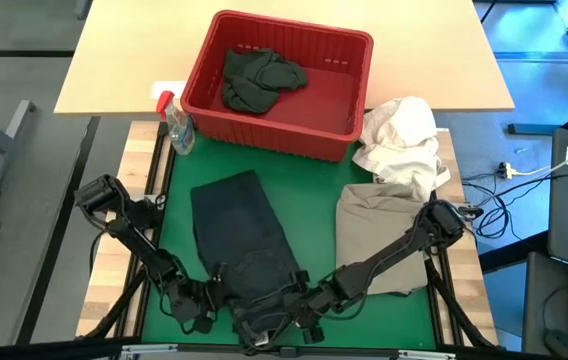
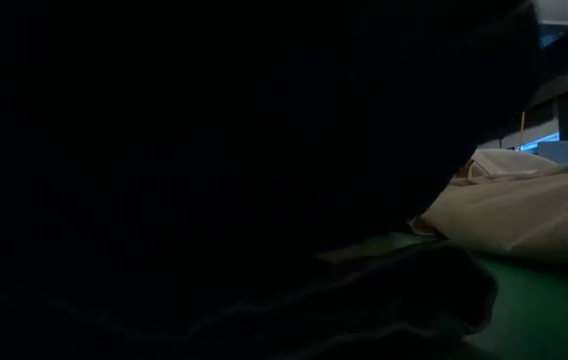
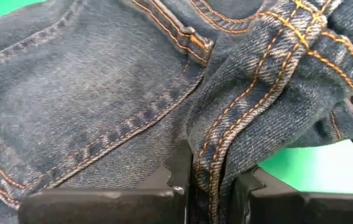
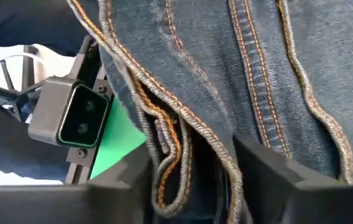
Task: Fold Laundry from Bin
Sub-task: Fold the blue pants
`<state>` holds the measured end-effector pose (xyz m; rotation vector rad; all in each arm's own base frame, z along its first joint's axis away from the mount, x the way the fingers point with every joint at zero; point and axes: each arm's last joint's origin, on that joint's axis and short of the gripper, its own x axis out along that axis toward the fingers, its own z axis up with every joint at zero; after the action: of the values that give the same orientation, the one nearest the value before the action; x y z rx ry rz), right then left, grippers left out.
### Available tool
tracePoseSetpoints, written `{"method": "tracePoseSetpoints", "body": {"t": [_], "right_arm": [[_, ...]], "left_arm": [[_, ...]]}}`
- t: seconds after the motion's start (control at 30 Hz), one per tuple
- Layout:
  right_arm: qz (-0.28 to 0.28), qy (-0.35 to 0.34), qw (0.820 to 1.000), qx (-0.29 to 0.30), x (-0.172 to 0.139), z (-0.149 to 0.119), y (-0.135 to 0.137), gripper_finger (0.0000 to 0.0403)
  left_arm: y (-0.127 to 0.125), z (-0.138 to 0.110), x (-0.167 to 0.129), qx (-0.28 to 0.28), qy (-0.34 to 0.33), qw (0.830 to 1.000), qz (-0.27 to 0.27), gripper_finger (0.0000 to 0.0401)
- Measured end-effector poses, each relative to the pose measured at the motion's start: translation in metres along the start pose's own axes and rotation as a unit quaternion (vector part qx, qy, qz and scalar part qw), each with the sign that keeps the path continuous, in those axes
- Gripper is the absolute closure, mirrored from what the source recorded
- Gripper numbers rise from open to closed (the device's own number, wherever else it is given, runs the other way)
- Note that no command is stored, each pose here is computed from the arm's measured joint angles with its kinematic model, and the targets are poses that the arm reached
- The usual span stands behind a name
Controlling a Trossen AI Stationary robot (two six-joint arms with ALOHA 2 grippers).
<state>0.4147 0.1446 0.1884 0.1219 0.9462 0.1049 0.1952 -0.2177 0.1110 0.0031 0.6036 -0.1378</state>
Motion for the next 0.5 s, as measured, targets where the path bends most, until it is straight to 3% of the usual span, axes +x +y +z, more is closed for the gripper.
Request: {"method": "tracePoseSetpoints", "body": {"t": [0.17,0.3,0.5], "right_arm": [[0.019,0.024,1.000,-0.006,-0.035,0.003,0.001,0.0152],[0.038,0.022,0.999,-0.028,-0.062,0.001,0.019,0.0121],[-0.013,-0.027,0.995,-0.096,-0.053,-0.014,0.058,0.0112]], "left_arm": [[0.005,-0.005,-0.001,-0.038,0.000,0.999,0.012,0.0361],[0.006,-0.006,-0.001,-0.046,0.000,0.999,0.017,0.0361],[0.011,-0.004,0.002,-0.053,-0.005,0.998,0.031,0.0361]]}}
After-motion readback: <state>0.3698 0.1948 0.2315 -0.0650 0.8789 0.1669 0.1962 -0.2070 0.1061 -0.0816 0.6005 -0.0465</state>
